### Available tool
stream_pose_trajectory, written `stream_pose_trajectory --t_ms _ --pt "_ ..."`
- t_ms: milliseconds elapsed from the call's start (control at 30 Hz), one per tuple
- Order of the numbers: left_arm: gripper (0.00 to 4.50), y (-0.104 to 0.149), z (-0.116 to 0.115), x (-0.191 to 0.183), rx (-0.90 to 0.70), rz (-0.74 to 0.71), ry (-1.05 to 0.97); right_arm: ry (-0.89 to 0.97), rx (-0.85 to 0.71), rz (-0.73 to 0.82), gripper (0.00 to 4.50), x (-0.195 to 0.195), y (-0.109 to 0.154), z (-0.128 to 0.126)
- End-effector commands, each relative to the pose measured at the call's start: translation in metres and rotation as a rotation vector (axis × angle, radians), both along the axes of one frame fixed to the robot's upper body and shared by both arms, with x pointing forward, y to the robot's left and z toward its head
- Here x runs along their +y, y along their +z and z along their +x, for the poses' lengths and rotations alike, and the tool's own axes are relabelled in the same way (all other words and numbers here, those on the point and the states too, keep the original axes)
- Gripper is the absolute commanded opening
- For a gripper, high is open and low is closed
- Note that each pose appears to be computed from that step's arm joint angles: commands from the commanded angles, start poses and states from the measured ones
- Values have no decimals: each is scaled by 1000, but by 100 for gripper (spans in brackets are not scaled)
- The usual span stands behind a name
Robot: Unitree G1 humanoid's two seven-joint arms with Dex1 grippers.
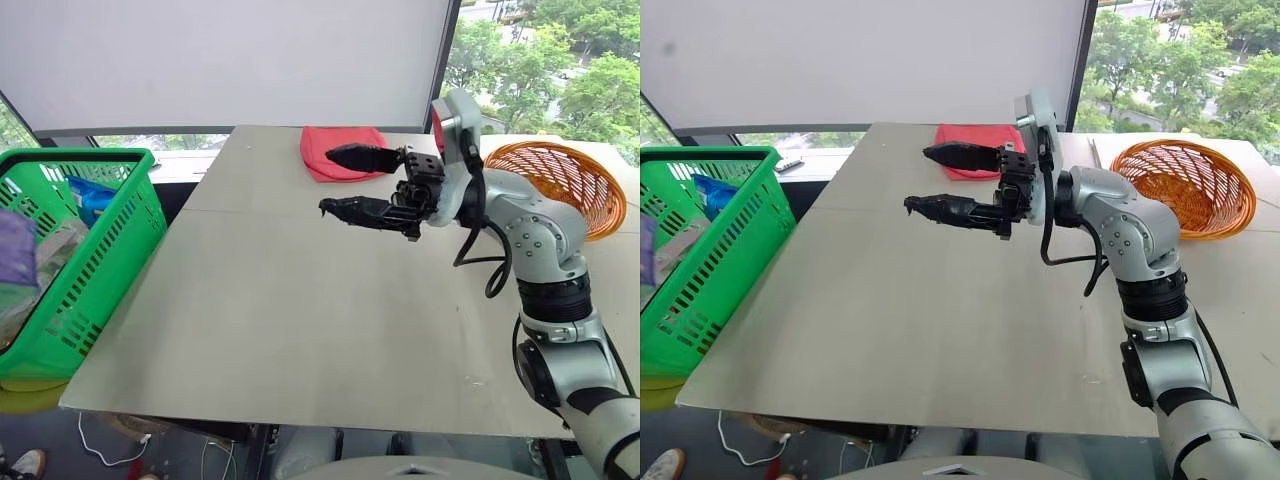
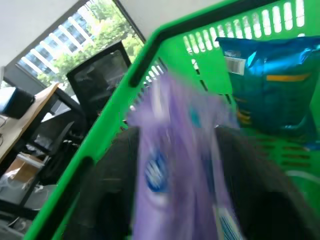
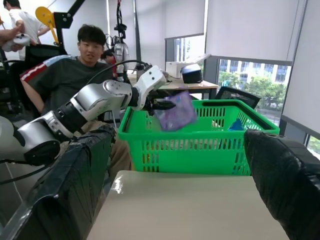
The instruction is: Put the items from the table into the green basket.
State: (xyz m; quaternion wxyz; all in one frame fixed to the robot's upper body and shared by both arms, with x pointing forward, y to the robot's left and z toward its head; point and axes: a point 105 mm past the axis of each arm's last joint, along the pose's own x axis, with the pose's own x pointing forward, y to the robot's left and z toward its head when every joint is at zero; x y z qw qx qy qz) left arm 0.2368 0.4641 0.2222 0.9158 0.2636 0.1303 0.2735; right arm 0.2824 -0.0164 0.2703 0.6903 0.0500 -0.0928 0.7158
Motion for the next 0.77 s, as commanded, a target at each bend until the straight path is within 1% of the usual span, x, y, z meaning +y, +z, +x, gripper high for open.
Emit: stream_pose_trajectory --t_ms 33,100,133,167,233,267,333,367,467,567,633,767 --pt "372 36 9 -20 -205 33 -86 -30 -52 -6 450 -8 5 -1" --pt "372 44 17 -42 -318 -22 -198 -86 -49 -32 450 -14 -3 6" --pt "372 42 21 -57 -355 -63 -271 -136 -42 -39 450 -19 -10 12" --pt "372 31 25 -78 -372 -154 -362 -208 -30 -42 450 -28 -19 21" --pt "372 2 26 -119 -348 -286 -509 -326 -17 -95 450 -48 -44 34" --pt "372 -16 23 -138 -298 -318 -555 -382 -15 -128 450 -60 -57 38" --pt "372 -46 16 -173 -203 -296 -618 -485 -34 -230 450 -86 -88 44" --pt "372 -64 11 -191 -168 -331 -646 -536 -37 -293 450 -101 -105 45" --pt "372 -102 -4 -226 -102 -443 -687 -627 -33 -395 450 -135 -138 40" --pt "372 -131 -13 -260 -2 -506 -765 -677 27 -415 450 -158 -161 26" --pt "372 -141 -19 -280 34 -544 -830 -720 53 -413 450 -168 -171 22" --pt "372 -147 -21 -289 64 -551 -867 -756 88 -392 450 -172 -179 21"
